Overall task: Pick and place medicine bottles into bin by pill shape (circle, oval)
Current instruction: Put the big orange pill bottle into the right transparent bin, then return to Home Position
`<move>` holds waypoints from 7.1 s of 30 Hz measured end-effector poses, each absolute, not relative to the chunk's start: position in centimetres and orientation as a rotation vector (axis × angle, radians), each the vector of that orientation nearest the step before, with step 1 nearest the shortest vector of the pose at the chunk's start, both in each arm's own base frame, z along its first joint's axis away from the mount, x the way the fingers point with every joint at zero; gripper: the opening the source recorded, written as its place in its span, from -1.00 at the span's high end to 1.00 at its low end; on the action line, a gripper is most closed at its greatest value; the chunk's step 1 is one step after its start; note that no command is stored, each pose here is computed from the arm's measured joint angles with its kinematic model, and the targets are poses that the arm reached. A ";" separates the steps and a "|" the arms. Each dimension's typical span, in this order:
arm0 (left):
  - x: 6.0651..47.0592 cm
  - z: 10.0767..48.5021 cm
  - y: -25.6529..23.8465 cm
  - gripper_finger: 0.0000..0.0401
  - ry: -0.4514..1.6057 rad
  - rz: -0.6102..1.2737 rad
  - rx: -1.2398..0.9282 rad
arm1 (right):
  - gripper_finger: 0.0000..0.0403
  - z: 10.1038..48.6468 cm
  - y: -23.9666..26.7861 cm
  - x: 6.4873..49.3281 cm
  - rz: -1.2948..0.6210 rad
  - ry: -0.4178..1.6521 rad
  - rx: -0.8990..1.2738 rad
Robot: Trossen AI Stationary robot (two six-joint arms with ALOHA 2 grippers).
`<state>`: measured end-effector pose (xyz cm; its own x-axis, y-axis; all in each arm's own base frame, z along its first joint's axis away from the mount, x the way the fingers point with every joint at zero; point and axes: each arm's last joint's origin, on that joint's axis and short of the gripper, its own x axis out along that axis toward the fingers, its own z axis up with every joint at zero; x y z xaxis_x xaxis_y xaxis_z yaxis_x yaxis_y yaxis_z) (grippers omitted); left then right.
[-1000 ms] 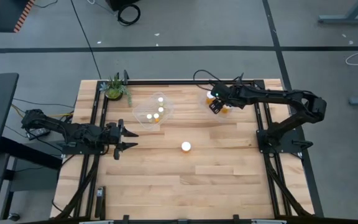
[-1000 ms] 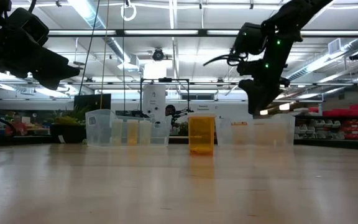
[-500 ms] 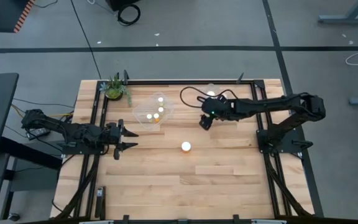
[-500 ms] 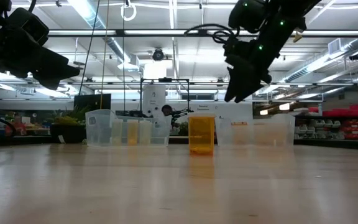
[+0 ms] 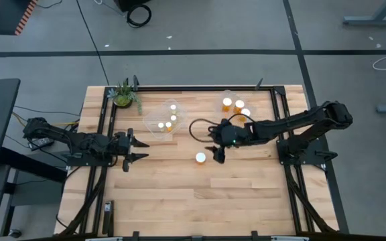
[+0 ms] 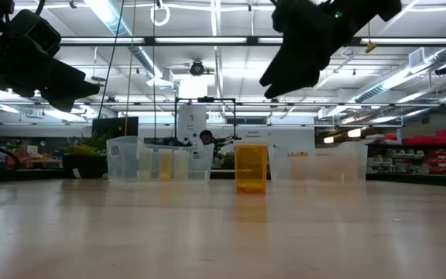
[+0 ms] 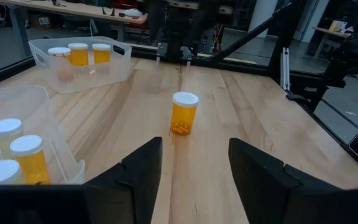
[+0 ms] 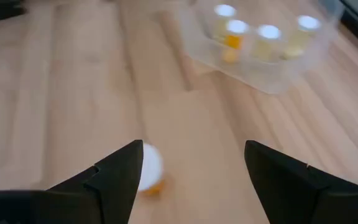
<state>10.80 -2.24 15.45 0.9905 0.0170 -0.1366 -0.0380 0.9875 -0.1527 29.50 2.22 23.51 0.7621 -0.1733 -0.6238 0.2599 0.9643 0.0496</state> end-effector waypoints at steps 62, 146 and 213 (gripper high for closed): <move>10.8 15.4 -2.2 0.01 0.137 0.028 -0.157 | -0.12 17.7 5.2 37.3 -0.168 1.068 0.018; 10.8 15.4 -2.2 0.04 0.143 0.028 -0.156 | -0.12 19.4 -12.7 26.4 -0.795 1.143 0.402; 10.8 15.4 -2.2 0.04 0.143 0.029 -0.163 | -0.33 31.1 1.0 17.9 -0.452 0.452 0.022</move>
